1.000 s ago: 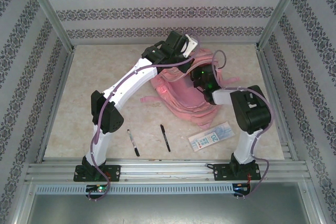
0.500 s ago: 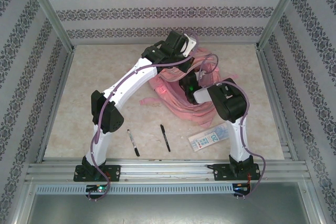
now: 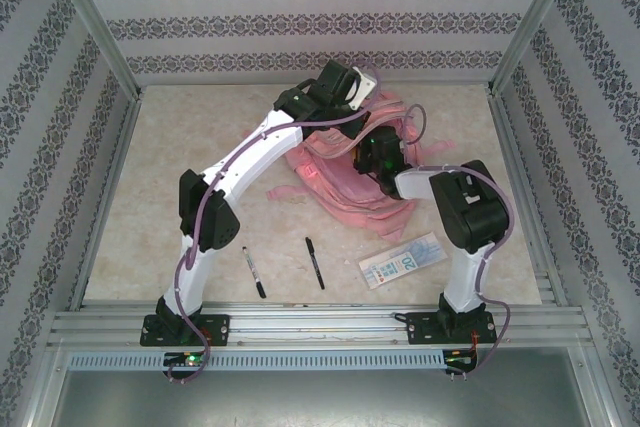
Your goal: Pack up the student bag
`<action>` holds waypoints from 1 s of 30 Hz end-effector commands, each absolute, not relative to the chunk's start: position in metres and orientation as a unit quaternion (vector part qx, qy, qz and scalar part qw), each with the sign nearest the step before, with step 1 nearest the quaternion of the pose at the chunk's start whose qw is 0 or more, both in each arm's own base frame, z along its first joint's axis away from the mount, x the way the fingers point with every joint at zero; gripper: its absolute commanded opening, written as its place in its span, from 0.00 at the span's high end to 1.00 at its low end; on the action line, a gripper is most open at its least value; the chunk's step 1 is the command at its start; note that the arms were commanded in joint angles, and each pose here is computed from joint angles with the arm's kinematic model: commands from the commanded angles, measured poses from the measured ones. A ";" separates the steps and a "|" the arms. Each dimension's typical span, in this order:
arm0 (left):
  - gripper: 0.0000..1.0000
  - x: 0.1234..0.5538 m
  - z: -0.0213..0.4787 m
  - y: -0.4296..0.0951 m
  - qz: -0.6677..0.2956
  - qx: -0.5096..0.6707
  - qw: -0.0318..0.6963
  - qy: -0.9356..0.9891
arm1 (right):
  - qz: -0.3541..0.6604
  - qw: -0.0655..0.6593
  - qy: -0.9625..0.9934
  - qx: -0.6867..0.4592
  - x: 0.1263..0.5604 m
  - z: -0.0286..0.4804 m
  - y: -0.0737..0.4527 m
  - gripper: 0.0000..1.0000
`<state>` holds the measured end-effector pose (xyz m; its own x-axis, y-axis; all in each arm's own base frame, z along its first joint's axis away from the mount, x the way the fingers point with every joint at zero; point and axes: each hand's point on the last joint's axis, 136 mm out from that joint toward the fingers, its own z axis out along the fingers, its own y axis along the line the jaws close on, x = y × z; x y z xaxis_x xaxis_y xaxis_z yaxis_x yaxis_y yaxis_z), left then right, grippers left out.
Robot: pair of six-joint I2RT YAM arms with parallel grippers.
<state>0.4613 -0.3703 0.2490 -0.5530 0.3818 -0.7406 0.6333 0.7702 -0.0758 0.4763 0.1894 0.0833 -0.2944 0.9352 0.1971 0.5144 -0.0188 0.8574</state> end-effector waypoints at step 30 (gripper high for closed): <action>1.00 0.482 0.301 -0.355 -0.208 0.261 0.436 0.836 | 0.478 0.200 0.728 0.449 0.496 0.090 0.238 0.44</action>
<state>0.4770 -0.3595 0.2541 -0.5707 0.3115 -0.7598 0.6007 0.7893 -0.1276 0.5196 0.2290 0.0861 -0.4901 0.8638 0.1166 0.4214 0.1176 0.8992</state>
